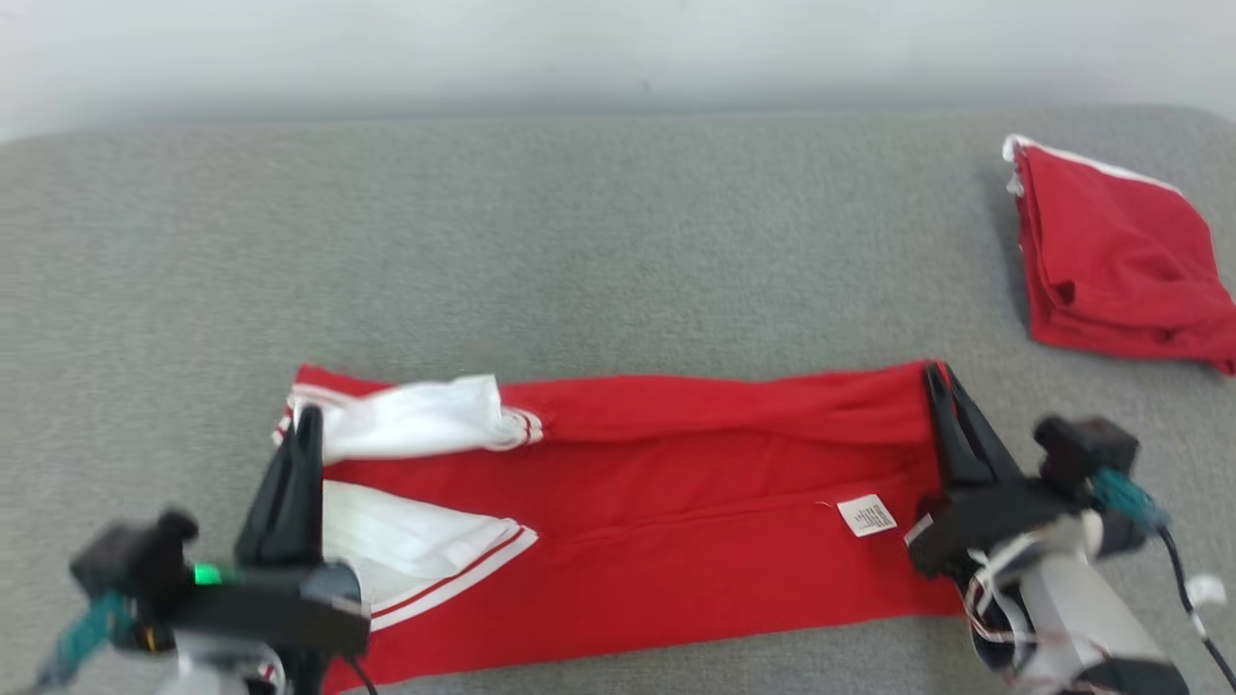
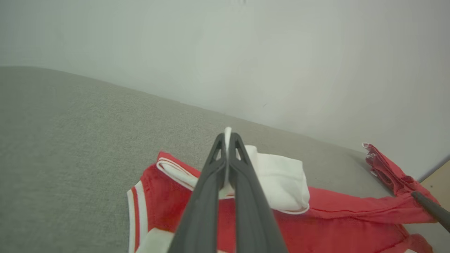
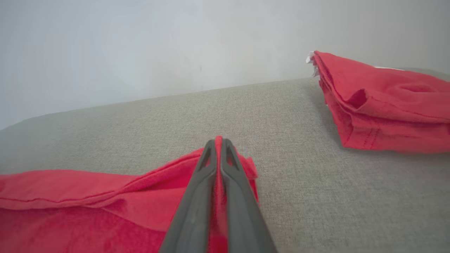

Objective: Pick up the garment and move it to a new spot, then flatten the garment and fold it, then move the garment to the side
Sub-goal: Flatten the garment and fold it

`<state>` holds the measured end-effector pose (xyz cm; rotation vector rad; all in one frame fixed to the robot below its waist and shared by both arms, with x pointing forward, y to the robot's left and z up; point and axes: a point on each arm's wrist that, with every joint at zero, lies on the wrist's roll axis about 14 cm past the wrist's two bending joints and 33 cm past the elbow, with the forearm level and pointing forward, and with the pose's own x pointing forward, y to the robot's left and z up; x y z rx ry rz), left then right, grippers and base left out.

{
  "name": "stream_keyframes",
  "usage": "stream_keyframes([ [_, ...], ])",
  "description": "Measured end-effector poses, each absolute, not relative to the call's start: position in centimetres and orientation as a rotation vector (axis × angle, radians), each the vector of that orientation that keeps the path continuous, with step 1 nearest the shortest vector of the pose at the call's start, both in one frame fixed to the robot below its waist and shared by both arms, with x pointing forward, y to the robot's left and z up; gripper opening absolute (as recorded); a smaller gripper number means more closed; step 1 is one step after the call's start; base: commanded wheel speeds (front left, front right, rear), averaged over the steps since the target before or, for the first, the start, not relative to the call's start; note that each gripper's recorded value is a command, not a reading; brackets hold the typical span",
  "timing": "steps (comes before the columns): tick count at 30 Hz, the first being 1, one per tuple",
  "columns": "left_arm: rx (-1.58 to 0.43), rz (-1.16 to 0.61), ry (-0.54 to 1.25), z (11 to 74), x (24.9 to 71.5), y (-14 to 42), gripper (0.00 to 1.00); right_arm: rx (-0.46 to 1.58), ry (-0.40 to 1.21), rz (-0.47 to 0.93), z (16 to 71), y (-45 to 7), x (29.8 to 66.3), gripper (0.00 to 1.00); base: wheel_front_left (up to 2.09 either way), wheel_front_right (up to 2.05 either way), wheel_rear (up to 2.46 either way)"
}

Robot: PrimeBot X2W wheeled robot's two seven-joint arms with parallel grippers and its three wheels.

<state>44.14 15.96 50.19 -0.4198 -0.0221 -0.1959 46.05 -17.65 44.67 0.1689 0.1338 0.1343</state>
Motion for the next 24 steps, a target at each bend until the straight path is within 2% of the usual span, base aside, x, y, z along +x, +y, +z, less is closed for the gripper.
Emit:
stream_keyframes([
  [6, -0.508, -0.11, -0.046, 50.3, 40.3, 16.2, 0.0, 0.206, 0.124, 0.125, 44.6, -17.5, 43.8, 0.0, 0.0, 0.0, 0.0],
  [15, -0.474, -0.043, 0.098, 45.2, 37.1, 16.8, 0.0, 0.198, 0.191, 0.131, 42.7, -17.1, 42.2, 0.0, 0.0, 0.0, 0.0],
  [16, -0.461, -0.04, 0.099, 45.1, 37.0, 17.0, 0.48, 0.198, 0.193, 0.131, 42.7, -17.1, 42.1, 0.48, 0.0, 0.0, 0.0],
  [17, -0.458, -0.028, 0.093, 45.2, 37.0, 17.4, 1.0, 0.202, 0.19, 0.132, 42.8, -16.9, 42.1, 1.0, 0.0, 0.0, 0.0],
  [24, -0.405, 0.01, 0.065, 45.7, 36.4, 19.0, 1.0, 0.222, 0.123, 0.136, 44.9, -16.7, 41.7, 1.0, 0.0, 0.0, 0.0],
])
